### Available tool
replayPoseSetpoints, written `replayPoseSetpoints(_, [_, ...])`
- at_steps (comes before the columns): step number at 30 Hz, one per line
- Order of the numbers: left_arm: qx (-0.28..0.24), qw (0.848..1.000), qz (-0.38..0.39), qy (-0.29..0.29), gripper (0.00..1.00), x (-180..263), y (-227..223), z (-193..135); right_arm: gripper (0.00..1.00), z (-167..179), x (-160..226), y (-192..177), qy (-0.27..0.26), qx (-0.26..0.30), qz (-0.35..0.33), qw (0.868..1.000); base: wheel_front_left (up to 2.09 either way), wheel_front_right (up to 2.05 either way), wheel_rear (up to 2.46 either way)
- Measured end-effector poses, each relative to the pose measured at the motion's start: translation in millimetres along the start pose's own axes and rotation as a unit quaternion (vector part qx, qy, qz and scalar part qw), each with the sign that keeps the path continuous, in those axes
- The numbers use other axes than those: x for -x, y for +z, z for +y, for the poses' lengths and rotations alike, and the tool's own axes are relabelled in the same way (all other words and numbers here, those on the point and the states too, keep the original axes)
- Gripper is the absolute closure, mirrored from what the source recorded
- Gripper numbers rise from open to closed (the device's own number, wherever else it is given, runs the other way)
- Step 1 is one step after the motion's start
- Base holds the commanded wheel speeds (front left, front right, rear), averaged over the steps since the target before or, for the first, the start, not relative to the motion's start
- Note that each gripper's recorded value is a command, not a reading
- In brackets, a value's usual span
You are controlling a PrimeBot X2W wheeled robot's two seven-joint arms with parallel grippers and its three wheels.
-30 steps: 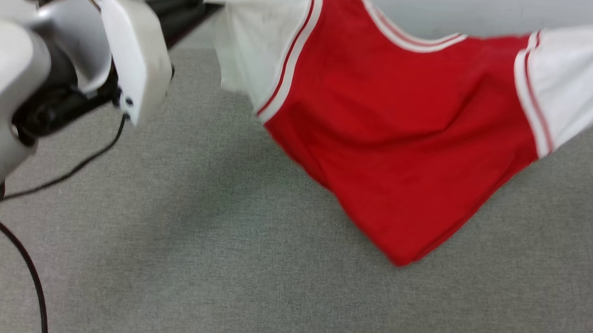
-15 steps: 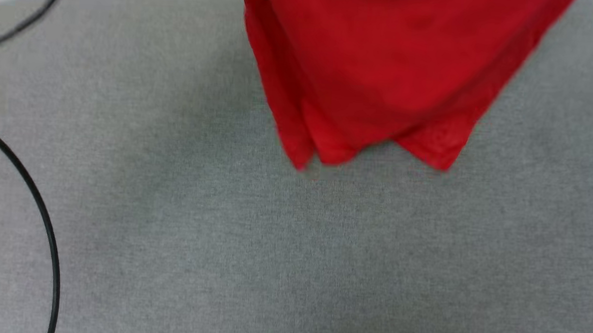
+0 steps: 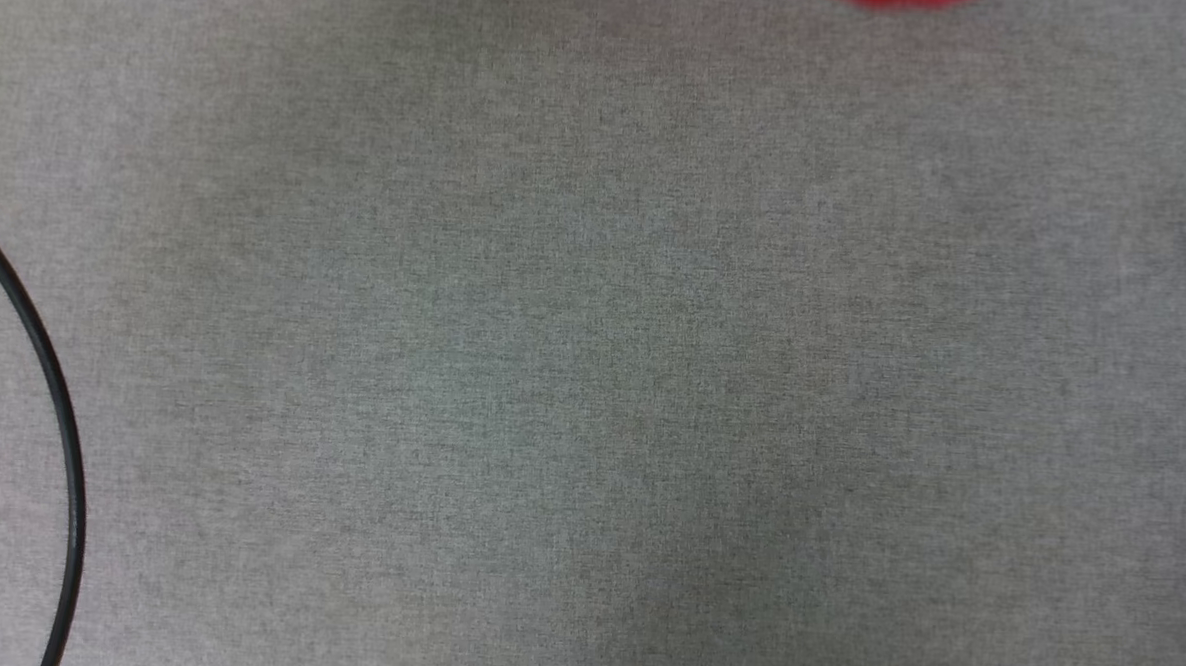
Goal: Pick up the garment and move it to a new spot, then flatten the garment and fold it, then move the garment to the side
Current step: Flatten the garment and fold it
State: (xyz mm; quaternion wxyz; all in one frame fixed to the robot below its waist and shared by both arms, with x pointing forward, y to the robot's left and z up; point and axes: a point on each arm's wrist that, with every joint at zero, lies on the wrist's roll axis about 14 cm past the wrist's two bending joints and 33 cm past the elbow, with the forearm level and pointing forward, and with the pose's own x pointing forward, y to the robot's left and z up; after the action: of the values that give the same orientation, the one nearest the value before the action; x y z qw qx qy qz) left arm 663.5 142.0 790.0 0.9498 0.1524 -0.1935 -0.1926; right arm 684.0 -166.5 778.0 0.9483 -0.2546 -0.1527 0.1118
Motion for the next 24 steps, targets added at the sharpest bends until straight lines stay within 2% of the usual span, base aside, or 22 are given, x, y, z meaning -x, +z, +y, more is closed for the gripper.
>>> replayPoseSetpoints(7, [-0.001, 0.998, -0.050, 0.025, 1.00, -10.2, 23.2, 15.7, 1.00, -4.9, -21.2, 23.1, -0.014, 0.006, -0.030, 0.999, 0.00, 0.00, 0.00])
replayPoseSetpoints(10, [-0.009, 0.999, -0.044, 0.025, 1.00, -12.1, 18.9, 16.5, 1.00, -1.4, -26.0, 25.3, -0.010, 0.004, -0.032, 0.999, 0.00, 0.00, 0.00])
replayPoseSetpoints(13, [-0.002, 0.999, -0.027, 0.024, 1.00, -12.0, 1.2, 14.5, 1.00, 11.4, -29.2, 4.1, 0.003, 0.005, -0.011, 1.000, 0.00, 0.00, 0.00])
replayPoseSetpoints(14, [0.007, 1.000, 0.010, 0.019, 1.00, -8.1, -34.8, 6.4, 1.00, 27.0, -29.2, -23.3, 0.020, 0.005, 0.016, 1.000, 0.00, 0.00, 0.00])
replayPoseSetpoints(17, [0.019, 0.999, 0.045, 0.009, 1.00, -2.2, -70.3, -6.6, 1.00, 48.8, -25.6, -55.5, 0.043, -0.003, 0.044, 0.998, 0.00, 0.00, 0.00])
replayPoseSetpoints(24, [0.070, 0.993, 0.093, -0.003, 1.00, 26.6, -128.7, -36.1, 1.00, 99.1, 0.8, -112.8, 0.095, -0.033, 0.093, 0.991, 0.00, 0.00, 0.00])
